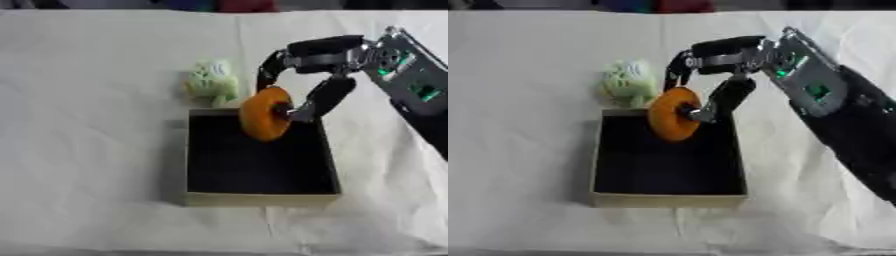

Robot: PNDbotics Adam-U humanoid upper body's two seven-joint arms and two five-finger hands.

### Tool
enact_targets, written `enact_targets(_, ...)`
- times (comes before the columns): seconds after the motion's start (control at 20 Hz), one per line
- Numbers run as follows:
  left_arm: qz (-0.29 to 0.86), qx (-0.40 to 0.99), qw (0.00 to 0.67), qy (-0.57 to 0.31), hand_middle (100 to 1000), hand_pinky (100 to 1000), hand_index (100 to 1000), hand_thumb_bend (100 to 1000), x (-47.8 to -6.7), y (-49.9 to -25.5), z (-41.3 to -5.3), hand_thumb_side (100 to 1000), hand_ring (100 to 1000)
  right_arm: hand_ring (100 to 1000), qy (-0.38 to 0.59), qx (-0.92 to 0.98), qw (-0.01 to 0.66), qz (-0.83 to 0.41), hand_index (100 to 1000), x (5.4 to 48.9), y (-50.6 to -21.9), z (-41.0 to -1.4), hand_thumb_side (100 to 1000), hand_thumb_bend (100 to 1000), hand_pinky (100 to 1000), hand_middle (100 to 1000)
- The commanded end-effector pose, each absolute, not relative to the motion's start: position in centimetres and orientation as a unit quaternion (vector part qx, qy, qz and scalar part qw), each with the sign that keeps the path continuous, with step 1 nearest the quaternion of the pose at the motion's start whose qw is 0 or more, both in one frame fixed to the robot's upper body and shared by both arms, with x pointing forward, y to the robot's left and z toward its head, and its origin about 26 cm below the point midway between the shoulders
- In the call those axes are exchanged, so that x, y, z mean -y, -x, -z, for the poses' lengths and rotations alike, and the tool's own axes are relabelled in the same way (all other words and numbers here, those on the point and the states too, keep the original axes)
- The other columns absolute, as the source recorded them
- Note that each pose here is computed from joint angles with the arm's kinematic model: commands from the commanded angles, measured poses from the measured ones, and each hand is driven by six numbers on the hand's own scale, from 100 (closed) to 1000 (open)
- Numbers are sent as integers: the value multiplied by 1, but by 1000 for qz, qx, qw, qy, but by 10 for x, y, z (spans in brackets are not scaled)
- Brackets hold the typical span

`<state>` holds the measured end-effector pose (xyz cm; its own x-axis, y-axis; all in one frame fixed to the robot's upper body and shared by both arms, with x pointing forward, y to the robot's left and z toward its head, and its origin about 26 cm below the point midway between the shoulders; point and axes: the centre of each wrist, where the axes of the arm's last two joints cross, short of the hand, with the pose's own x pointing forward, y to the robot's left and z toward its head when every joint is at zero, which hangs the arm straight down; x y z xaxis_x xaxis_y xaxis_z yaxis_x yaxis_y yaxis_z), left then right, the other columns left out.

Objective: Pick up objects on the table and place them in the box.

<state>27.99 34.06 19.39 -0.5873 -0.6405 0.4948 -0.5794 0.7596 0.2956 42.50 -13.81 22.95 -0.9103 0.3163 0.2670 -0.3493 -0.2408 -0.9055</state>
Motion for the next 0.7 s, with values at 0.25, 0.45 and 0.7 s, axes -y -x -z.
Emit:
enact_targets(0.25, 64, 891, 284, -348, 717, 816, 866, 100, -343, -278, -202, 884, 586, 825, -5, 568, 196, -800, 731, 133, -419, -228, 422, 100, 771, 695)
enact_targets(0.45, 64, 891, 284, -348, 717, 816, 866, 100, -343, -278, -203, 884, 586, 825, -3, 568, 193, -800, 731, 129, -416, -226, 422, 100, 771, 695)
enact_targets(0.7, 63, 891, 284, -349, 717, 815, 866, 100, -343, -278, -202, 881, 585, 881, -8, 552, 184, -813, 843, 131, -413, -221, 582, 100, 826, 783)
